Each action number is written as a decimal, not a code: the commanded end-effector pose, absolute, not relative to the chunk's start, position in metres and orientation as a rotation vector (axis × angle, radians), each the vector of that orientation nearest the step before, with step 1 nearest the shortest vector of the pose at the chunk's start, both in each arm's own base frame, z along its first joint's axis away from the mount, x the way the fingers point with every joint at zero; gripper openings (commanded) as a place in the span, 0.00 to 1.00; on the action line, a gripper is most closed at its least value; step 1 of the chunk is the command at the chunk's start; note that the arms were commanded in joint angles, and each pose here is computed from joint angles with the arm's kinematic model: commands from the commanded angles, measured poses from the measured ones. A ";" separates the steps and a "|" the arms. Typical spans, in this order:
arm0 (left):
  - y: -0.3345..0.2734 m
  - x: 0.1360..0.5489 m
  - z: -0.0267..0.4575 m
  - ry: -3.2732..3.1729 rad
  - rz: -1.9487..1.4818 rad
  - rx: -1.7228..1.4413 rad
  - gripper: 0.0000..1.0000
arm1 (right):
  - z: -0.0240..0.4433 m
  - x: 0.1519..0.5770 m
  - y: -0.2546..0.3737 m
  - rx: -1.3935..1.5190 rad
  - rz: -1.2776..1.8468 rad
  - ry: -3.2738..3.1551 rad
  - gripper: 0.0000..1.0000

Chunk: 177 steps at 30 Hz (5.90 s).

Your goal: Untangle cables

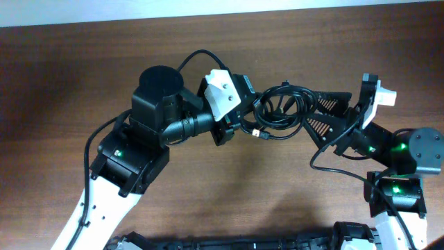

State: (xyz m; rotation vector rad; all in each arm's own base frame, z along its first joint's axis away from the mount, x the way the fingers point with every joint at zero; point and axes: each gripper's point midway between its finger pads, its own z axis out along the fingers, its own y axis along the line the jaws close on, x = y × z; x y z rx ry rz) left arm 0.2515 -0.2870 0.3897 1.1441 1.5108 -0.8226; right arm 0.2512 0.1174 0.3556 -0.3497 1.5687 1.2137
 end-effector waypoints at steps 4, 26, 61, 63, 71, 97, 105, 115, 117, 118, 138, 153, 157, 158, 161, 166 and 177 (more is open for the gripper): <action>-0.312 0.224 0.396 1.444 -0.923 1.228 0.00 | 0.365 0.247 0.118 -0.405 1.193 1.525 0.81; -0.288 0.227 0.421 1.438 -0.751 1.108 0.00 | 0.342 0.275 0.102 -0.171 1.180 1.629 0.04; -0.207 0.267 0.437 1.600 -0.316 0.710 0.00 | 0.311 0.274 0.103 -0.046 1.258 1.773 0.68; -0.207 0.267 0.437 1.606 -0.328 0.698 0.00 | 0.312 0.271 0.105 -0.069 1.271 1.770 0.72; -0.218 0.279 0.421 1.681 -0.389 0.655 0.00 | 0.337 0.249 0.121 -0.299 1.338 1.677 0.75; -0.272 0.252 0.400 1.569 -0.580 1.035 0.00 | 0.376 0.241 0.124 -0.437 1.289 1.507 0.18; -0.255 0.274 0.399 1.632 -0.447 0.917 0.00 | 0.371 0.231 0.129 -0.508 1.323 1.527 0.04; -0.264 0.270 0.418 1.608 -0.592 0.830 0.00 | 0.368 0.227 0.131 -0.537 1.338 1.538 0.04; -0.259 0.276 0.417 1.622 -0.554 0.801 0.00 | 0.367 0.223 0.133 -0.561 1.350 1.544 0.04; -0.257 0.279 0.416 1.629 -0.532 0.784 0.00 | 0.366 0.221 0.134 -0.572 1.355 1.547 0.04; -0.203 0.315 0.408 1.734 -0.186 0.533 0.00 | 0.358 0.204 0.140 -0.691 1.406 1.575 0.04; -0.278 0.260 0.400 1.519 -0.535 1.076 0.00 | 0.341 0.243 0.132 -0.494 1.484 1.660 0.04; -0.293 0.257 0.394 1.499 -0.611 1.129 0.00 | 0.342 0.243 0.132 -0.497 1.481 1.657 0.04; -0.297 0.256 0.393 1.487 -0.632 1.142 0.00 | 0.342 0.243 0.132 -0.497 1.481 1.657 0.04; -0.306 0.253 0.394 1.455 -0.681 1.171 0.00 | 0.342 0.243 0.132 -0.497 1.481 1.657 0.18; -0.306 0.257 0.393 1.461 -0.668 1.161 0.00 | 0.342 0.242 0.132 -0.497 1.482 1.657 0.82; -0.251 0.322 0.389 1.776 -0.447 0.566 0.00 | 0.338 0.250 0.129 -0.415 1.498 1.685 0.98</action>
